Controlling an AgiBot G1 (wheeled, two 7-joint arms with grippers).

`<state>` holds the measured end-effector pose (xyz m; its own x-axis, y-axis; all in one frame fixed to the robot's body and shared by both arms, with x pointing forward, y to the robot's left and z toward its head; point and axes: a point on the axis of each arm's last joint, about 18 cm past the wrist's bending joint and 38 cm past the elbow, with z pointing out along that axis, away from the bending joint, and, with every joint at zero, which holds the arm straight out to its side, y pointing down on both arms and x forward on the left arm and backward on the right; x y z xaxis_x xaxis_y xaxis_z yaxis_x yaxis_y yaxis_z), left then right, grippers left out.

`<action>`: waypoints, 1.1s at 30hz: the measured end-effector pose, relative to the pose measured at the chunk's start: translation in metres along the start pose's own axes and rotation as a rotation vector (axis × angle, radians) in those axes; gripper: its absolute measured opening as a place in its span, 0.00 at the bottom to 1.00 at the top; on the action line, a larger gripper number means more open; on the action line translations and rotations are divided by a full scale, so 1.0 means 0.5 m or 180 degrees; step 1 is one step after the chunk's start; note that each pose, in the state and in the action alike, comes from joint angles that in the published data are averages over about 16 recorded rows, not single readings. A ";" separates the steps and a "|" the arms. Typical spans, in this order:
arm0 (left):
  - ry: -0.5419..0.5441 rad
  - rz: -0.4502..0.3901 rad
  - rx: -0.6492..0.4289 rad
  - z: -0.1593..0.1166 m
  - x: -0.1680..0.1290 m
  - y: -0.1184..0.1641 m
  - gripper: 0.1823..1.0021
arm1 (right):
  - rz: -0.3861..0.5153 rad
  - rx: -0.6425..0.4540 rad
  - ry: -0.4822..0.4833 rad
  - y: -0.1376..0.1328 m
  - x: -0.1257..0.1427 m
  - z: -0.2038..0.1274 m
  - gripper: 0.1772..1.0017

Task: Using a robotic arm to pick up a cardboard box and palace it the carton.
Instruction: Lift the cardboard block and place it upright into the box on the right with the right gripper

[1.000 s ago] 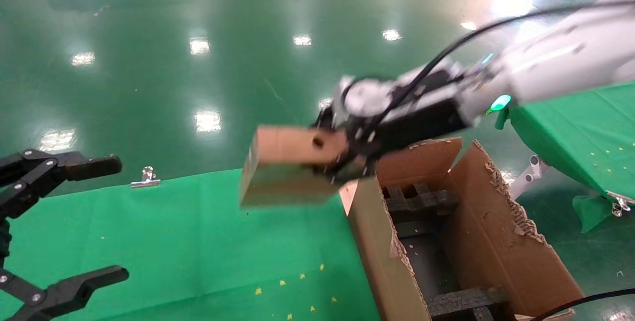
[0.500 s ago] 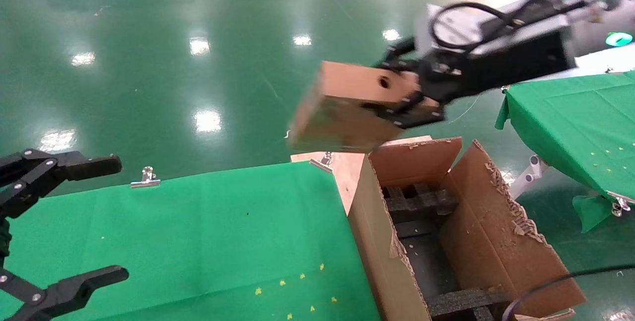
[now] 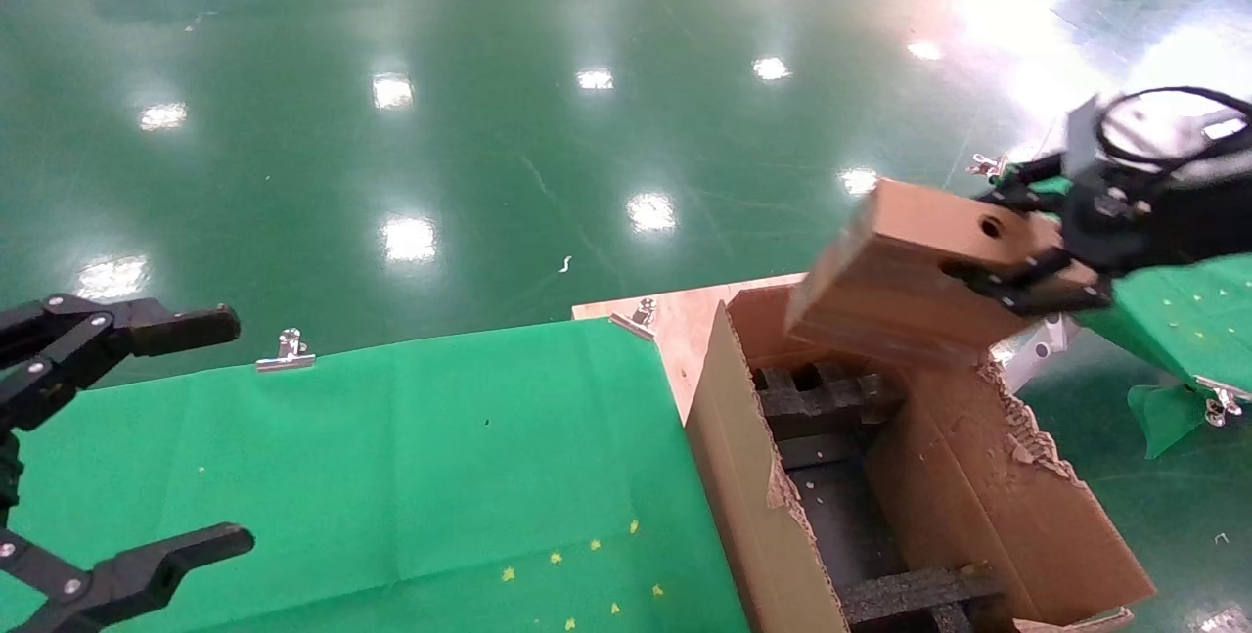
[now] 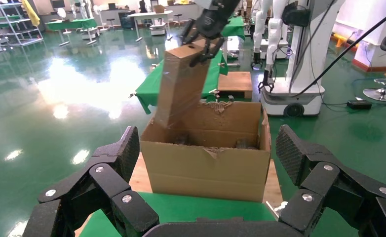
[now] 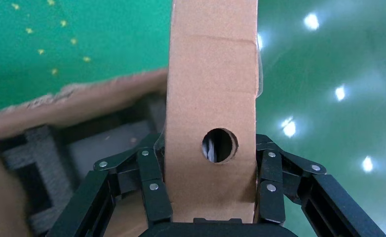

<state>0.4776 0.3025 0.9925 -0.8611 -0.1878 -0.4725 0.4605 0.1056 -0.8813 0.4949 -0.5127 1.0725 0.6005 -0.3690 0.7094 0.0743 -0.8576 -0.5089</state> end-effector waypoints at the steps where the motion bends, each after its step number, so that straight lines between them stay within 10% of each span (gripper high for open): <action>1: 0.0000 0.0000 0.0000 0.000 0.000 0.000 1.00 | 0.0072 -0.0024 0.0002 0.016 -0.006 -0.005 0.22; 13: -0.0001 0.0000 0.0001 0.000 0.000 0.000 1.00 | 0.0817 -0.0113 0.0032 0.149 -0.072 -0.021 0.22; 33: -0.0002 -0.0001 0.0002 0.000 0.000 0.000 1.00 | 0.1394 -0.0129 0.0169 0.189 -0.082 -0.002 0.22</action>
<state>0.4777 0.3026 0.9926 -0.8611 -0.1883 -0.4722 0.4604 0.1050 -0.8815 0.4762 -0.5792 0.9956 0.5265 -0.7178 0.4557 -0.2099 -0.6291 -0.7484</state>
